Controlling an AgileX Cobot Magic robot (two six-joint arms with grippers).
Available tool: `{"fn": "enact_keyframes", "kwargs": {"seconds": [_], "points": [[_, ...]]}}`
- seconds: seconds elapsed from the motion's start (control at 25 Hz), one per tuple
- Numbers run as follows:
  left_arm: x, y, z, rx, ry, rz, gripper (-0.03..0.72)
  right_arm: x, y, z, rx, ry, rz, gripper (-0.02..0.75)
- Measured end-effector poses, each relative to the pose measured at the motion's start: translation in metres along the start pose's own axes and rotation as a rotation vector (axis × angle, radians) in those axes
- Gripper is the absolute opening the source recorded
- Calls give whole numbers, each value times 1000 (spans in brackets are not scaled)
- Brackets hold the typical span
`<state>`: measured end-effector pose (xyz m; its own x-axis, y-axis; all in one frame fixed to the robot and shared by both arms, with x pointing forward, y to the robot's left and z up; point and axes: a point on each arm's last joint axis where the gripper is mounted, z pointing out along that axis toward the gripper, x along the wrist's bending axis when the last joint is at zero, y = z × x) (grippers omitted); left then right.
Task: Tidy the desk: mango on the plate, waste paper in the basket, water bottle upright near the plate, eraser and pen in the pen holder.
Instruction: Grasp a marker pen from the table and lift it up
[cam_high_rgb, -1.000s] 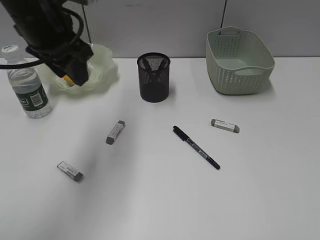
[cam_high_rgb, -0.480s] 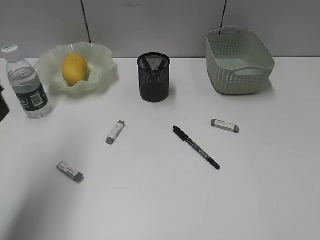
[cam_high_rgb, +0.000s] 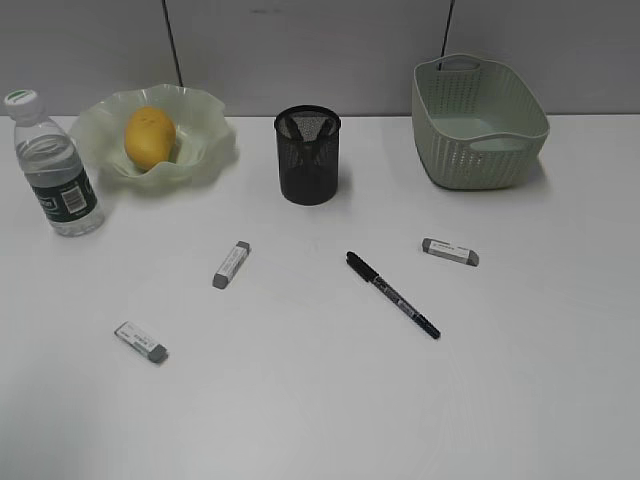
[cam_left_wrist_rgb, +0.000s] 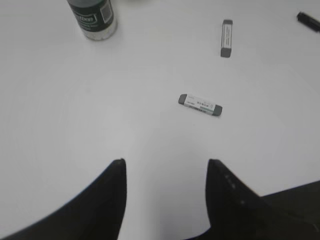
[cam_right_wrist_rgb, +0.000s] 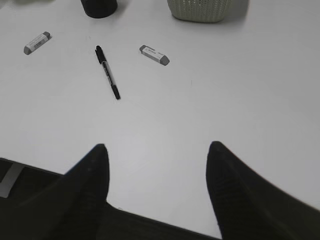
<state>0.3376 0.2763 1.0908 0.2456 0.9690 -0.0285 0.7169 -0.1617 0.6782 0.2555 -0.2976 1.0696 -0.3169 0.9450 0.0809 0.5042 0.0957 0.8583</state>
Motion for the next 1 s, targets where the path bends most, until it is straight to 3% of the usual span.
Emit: {"fn": "enact_keyframes", "kwargs": {"seconds": [0.2,0.48,0.72,1.0], "points": [[-2,-41,-34,-174,1,-26,393,0,0,0,-2,0,0,491],[-5,-85,-65,-297,-3,-15,393,0,0,0,-4,1,0,491],[-1,-102,-56,-240,33,-12,419,1,3,5,28,-4,-6,491],[1,-100,-55,-264,58,-41,456,6,17,35,141,-2,-78,491]]}}
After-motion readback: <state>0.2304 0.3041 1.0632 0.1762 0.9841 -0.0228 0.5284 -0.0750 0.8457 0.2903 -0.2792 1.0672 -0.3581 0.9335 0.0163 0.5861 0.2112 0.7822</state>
